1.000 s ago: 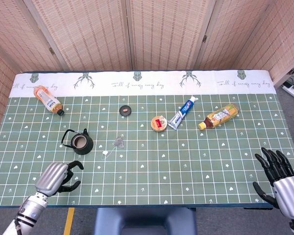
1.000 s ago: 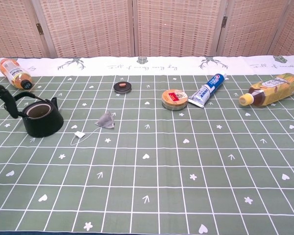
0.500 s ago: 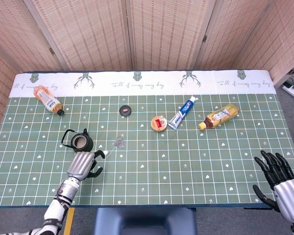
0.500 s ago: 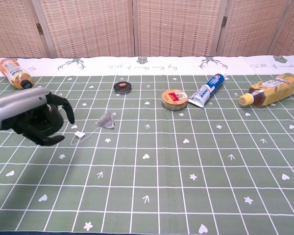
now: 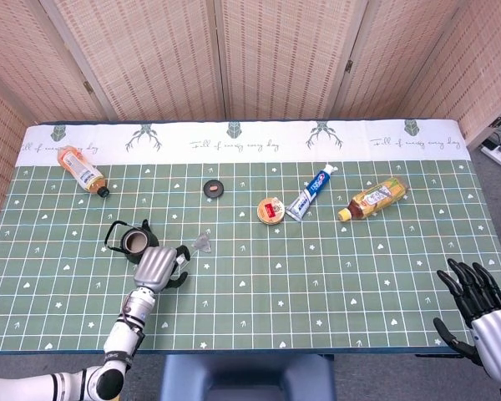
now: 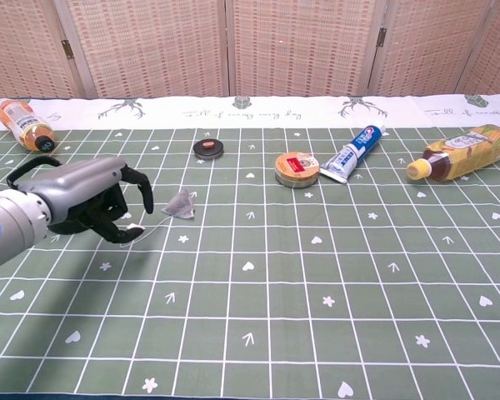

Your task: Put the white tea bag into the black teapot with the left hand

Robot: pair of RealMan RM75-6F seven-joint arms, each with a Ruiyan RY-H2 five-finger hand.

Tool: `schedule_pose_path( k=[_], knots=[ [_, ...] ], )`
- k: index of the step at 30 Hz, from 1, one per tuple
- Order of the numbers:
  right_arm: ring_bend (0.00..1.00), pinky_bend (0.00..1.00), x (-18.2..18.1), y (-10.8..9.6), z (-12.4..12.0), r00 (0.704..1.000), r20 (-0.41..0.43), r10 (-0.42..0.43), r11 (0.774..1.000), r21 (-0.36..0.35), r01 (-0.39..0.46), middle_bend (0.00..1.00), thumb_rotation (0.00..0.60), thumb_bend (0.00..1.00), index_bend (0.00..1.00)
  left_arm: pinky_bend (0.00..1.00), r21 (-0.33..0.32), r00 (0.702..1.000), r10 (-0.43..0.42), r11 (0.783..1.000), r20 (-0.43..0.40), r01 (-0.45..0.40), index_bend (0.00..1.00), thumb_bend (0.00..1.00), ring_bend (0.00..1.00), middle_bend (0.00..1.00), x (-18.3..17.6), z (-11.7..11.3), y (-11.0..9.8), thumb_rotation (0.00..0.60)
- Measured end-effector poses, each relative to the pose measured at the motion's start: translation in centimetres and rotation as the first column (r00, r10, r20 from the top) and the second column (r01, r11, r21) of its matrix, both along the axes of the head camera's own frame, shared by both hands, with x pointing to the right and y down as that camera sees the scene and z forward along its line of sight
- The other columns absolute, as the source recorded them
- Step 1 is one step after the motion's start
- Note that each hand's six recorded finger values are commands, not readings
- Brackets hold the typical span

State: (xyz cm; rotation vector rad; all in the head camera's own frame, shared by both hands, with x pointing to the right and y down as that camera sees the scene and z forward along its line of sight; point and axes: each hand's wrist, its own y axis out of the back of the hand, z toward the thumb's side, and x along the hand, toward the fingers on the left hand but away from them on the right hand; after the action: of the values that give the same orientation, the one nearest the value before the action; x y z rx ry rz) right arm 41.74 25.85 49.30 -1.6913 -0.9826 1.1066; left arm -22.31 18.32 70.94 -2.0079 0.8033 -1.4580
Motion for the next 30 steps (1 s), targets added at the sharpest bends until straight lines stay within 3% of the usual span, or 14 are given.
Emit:
schedule_pose_path(
  k=[10,30],
  knots=[
    [0.00,0.00,0.3,-0.2,0.1,1.000,0.002,0.008,1.000,-0.008,-0.008,0.00,0.600,0.36,0.00,1.00,-0.035,0.999,0.006,0.999,0.042,-0.005,0.45,0.40,1.00,1.00,-0.2,2.5,-0.2,0.600],
    [0.00,0.00,0.5,-0.3,0.0,1.000,0.004,0.017,1.000,-0.007,-0.017,0.00,0.600,0.37,0.00,1.00,-0.061,0.995,-0.003,0.998,0.103,0.009,0.48,0.40,1.00,1.00,-1.4,4.2,-1.1,0.600]
  ],
)
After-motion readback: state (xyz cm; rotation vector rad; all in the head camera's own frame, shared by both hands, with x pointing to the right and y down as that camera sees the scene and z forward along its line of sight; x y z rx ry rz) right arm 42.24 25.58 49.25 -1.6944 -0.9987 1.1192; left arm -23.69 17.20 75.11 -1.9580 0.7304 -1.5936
